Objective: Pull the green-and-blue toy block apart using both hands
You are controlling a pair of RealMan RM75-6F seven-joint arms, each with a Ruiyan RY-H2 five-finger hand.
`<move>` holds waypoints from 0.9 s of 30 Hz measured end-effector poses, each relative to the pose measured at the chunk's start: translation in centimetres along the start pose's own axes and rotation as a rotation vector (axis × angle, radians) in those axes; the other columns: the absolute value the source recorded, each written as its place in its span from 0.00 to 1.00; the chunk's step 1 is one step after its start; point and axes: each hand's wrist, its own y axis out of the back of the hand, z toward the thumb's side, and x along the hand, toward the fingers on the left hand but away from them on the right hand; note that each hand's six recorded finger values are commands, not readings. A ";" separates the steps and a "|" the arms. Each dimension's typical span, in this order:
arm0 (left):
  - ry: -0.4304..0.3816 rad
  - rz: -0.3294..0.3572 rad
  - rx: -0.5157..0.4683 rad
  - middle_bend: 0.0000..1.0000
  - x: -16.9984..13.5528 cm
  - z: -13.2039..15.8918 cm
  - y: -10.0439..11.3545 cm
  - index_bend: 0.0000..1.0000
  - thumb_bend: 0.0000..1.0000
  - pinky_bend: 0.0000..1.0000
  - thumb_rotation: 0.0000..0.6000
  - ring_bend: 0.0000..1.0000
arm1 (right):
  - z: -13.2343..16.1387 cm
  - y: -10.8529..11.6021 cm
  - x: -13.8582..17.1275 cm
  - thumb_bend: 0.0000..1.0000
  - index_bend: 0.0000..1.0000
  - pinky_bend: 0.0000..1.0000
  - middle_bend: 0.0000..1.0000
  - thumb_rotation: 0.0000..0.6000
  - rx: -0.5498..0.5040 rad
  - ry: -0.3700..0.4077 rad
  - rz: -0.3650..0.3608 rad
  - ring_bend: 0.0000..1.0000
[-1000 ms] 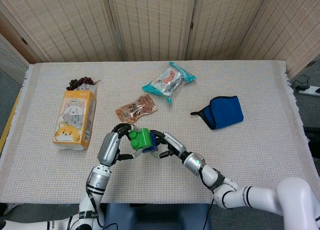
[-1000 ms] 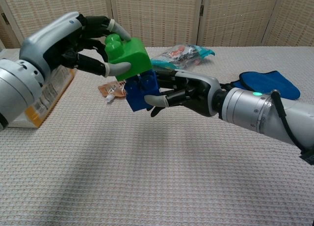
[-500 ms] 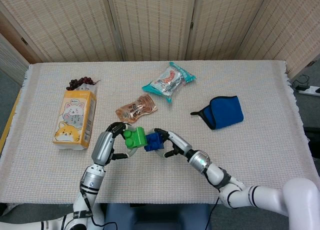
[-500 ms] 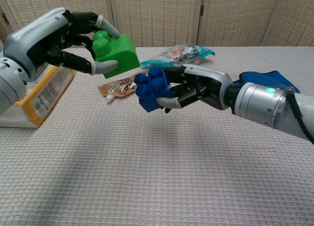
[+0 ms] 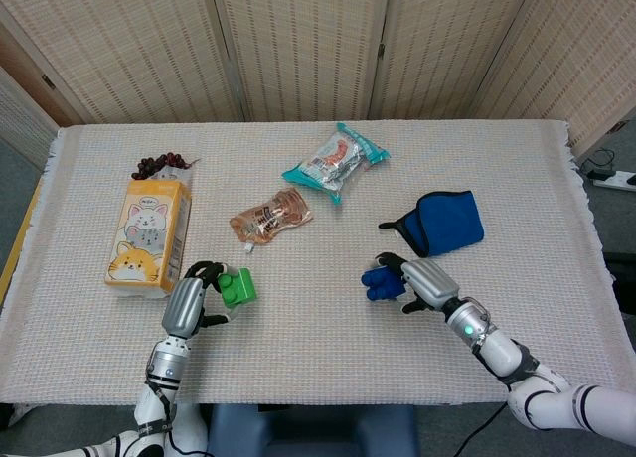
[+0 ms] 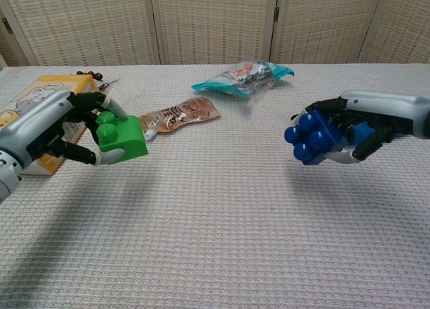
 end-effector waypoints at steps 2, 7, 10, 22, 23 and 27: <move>0.005 -0.009 0.010 0.93 -0.1 -0.6 -0.9 0.79 0.36 0.21 1.00 0.51 | -0.7 0.1 0.6 0.50 0.79 0.42 0.55 1.00 0.007 -0.023 0.003 0.43; 0.003 -0.024 0.011 0.93 -0.1 -1.8 -2.6 0.79 0.36 0.20 1.00 0.51 | -1.5 0.0 1.1 0.50 0.79 0.42 0.55 1.00 0.023 -0.051 0.005 0.43; 0.011 -0.038 -0.011 0.93 0.1 -2.4 -3.5 0.79 0.36 0.20 1.00 0.51 | -2.1 -0.7 1.2 0.50 0.79 0.42 0.55 1.00 0.033 -0.072 0.025 0.42; 0.005 -0.157 0.039 0.05 0.7 -3.5 -4.5 0.04 0.30 0.00 1.00 0.00 | -2.2 -1.5 1.3 0.49 0.04 0.08 0.00 1.00 0.034 -0.091 0.098 0.01; 0.002 -0.174 0.042 0.02 0.7 -3.4 -4.4 0.02 0.29 0.00 1.00 0.00 | -2.1 -1.4 1.3 0.48 0.01 0.04 0.00 1.00 0.034 -0.092 0.106 0.00; -0.007 -0.223 0.050 0.00 0.8 -2.9 -3.8 0.00 0.26 0.00 1.00 0.00 | -1.7 -0.8 1.6 0.45 0.00 0.00 0.00 1.00 0.046 -0.091 0.133 0.00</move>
